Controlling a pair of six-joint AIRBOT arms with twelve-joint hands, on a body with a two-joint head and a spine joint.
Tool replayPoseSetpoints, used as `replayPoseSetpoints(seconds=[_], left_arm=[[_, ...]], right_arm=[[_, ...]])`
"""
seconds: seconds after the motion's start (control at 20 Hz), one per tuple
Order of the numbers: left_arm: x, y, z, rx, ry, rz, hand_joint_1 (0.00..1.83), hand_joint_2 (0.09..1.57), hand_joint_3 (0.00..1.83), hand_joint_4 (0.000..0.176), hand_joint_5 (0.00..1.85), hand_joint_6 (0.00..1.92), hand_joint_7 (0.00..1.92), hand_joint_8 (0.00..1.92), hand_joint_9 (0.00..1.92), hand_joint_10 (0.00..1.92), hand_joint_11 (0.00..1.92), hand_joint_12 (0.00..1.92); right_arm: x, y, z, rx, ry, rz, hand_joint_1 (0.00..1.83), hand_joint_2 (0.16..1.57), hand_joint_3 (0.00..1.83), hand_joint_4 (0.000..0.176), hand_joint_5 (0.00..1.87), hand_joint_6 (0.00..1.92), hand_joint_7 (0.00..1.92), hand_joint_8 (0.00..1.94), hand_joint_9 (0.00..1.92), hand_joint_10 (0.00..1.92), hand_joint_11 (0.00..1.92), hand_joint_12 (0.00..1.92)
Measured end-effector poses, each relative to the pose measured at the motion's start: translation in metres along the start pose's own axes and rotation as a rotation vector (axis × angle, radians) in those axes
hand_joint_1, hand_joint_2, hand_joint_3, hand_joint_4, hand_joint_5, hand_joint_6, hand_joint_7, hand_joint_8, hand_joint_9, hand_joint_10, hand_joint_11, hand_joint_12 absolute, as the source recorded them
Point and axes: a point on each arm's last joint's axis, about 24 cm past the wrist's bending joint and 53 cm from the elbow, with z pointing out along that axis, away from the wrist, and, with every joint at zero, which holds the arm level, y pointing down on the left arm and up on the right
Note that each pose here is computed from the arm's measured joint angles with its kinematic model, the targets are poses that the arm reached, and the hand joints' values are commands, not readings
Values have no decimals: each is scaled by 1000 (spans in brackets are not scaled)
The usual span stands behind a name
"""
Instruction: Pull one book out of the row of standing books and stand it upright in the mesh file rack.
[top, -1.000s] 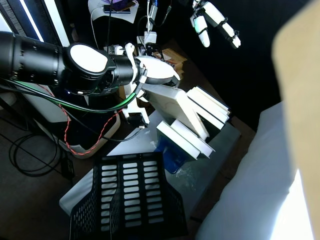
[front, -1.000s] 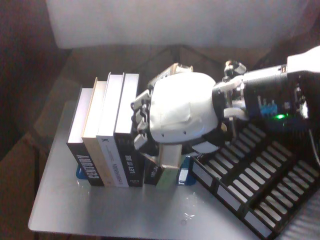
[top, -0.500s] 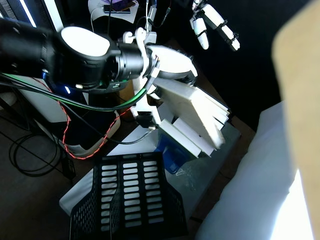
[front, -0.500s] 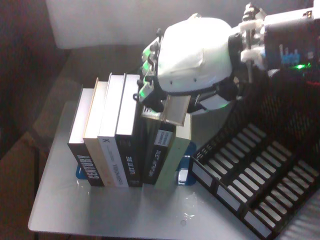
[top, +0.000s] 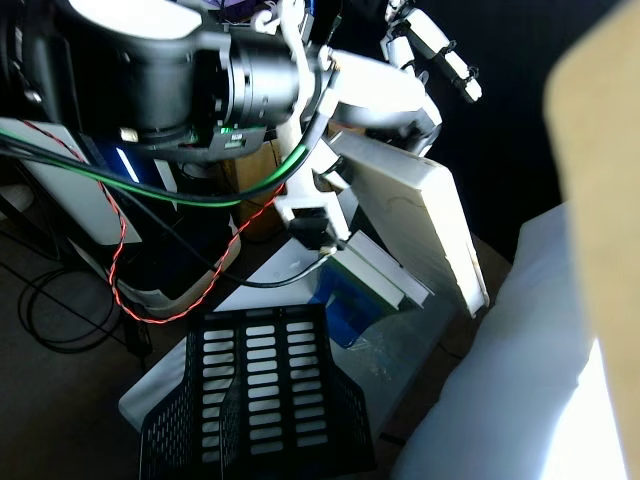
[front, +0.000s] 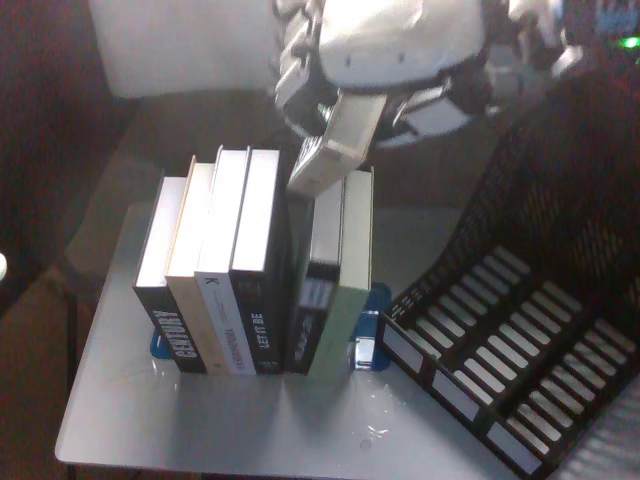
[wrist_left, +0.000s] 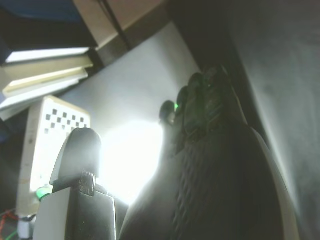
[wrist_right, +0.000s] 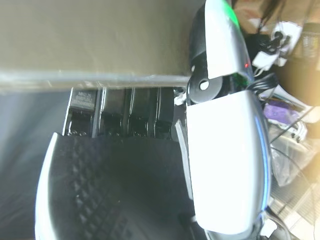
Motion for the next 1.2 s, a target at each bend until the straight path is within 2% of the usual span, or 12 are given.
replayPoseSetpoints(seconds=[0.05,0.1,0.2,0.35,0.4,0.55,0.65,0.7,0.9,0.95,1.0,1.2], left_arm=[[-1,-2,2,2,-7,-8,460,1344,0,67,67,3,0,0,0,0,0,0],[0,-5,4,14,-3,-3,458,1349,2,67,60,0,0,0,0,0,0,0],[0,-8,5,22,-3,-4,436,1353,3,70,52,1,0,0,0,0,0,0],[1,-8,5,22,3,-2,475,1345,0,54,65,5,0,0,0,0,0,0],[1,-7,5,21,2,-2,487,1343,0,50,71,7,0,0,0,0,0,0],[2,-7,5,21,3,-2,477,1341,0,54,67,4,0,0,0,0,0,0],[2,-9,6,24,3,-6,490,1331,0,62,70,4,0,0,0,0,0,0],[3,-9,6,24,6,-5,505,1330,0,60,70,4,0,0,0,0,0,0],[4,-9,6,24,11,-3,516,1328,0,58,65,2,0,0,0,0,0,0],[4,-9,6,23,12,-3,524,1327,0,58,62,2,0,0,0,0,0,0],[5,-9,6,23,15,-2,540,1321,0,55,67,3,0,0,0,0,0,0],[7,-6,7,11,23,-1,520,1339,4,50,45,0,0,0,0,0,0,0]], right_arm=[[-8,-5,-4,12,-16,-4,1194,1250,0,0,793,1173,706,1618,658,1837,575,1921],[-18,-8,-8,22,-34,-12,1190,1265,5,0,747,1170,703,1701,749,1904,729,1921],[-35,-14,-13,42,-66,-25,1166,1273,1,0,801,1208,608,1693,384,1877,173,1921],[-56,-24,-17,77,-106,-49,1292,1256,1,0,776,1275,702,1477,526,1705,39,1921],[-62,-25,-20,81,-118,-50,1195,1233,0,0,840,1262,707,1424,487,1595,7,1921],[-88,-29,-34,93,-172,-53,1198,1216,0,0,844,1279,763,1323,549,1448,32,1921],[-106,-29,-51,117,-210,-89,1337,1208,0,0,824,1248,817,1259,661,1543,164,1921],[-113,-28,-59,131,-221,-121,1214,1193,0,0,856,1194,831,1301,660,1530,188,1921],[-117,-36,-77,191,-227,-185,1330,1212,7,0,812,1142,819,1350,660,1637,305,1921],[-116,-38,-80,198,-223,-192,1216,1209,8,0,837,1134,787,1450,628,1684,321,1921],[-114,-39,-81,205,-216,-191,1217,1193,1,0,867,1050,833,1453,747,1805,559,1921],[-110,-41,-97,227,-184,-204,1196,1187,0,0,920,1070,787,1397,581,1615,271,1921]])
